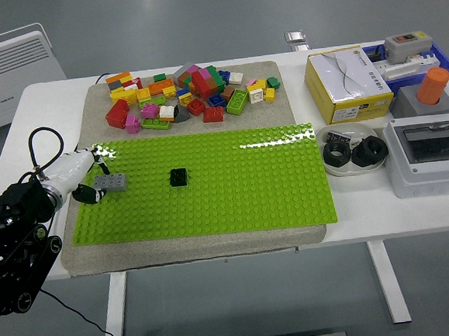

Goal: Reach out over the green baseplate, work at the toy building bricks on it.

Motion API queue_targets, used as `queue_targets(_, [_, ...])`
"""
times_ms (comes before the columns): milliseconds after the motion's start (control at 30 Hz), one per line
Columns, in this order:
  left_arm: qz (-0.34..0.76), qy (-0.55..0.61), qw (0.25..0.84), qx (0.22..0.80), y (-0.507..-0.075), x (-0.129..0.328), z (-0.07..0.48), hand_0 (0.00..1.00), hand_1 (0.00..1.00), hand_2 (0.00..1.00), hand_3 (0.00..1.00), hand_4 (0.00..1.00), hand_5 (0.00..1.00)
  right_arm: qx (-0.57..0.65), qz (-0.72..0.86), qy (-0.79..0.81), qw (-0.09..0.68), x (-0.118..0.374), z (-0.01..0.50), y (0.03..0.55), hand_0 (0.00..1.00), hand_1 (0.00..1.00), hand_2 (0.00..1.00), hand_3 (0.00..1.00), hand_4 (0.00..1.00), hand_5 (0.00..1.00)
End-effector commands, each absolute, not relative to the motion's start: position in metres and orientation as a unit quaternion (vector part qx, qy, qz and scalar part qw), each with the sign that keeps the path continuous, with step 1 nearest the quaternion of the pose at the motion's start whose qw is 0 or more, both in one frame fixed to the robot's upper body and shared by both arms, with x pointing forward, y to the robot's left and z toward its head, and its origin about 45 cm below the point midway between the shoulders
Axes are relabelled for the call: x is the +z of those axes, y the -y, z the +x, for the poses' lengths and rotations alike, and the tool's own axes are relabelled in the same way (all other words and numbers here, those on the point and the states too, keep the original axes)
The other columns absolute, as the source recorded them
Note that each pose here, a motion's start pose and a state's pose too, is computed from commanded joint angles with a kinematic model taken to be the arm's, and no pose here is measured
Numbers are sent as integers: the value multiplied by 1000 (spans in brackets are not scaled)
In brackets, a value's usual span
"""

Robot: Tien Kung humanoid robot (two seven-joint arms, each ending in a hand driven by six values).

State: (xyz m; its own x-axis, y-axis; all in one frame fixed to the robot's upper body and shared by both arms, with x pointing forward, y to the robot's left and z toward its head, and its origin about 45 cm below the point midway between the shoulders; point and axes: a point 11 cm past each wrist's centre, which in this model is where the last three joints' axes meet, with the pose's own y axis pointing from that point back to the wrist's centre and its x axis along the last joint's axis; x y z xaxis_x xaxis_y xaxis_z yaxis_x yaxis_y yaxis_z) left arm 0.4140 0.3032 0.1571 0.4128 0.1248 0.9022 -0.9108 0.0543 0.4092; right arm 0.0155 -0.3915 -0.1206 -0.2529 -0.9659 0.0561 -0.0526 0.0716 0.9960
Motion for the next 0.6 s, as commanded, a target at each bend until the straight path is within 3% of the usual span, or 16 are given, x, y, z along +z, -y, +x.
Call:
queue_targets(467, [555,354,633,407,-304,157,414,998,998,998,544,611,2,-527,433,590,432,-120,16,393,684,683,825,965,874,998])
queue_targets(500, [554,354,633,408,-304,157,414,998,998,998,501,739,2,-527,433,590,432,-120,16,393,684,683,824,964,875,998])
queue_targets(600, [553,355,632,412,-304,158,414,998,998,998,501,739,2,-527,433,590,432,-120,16,393,684,683,824,964,875,998])
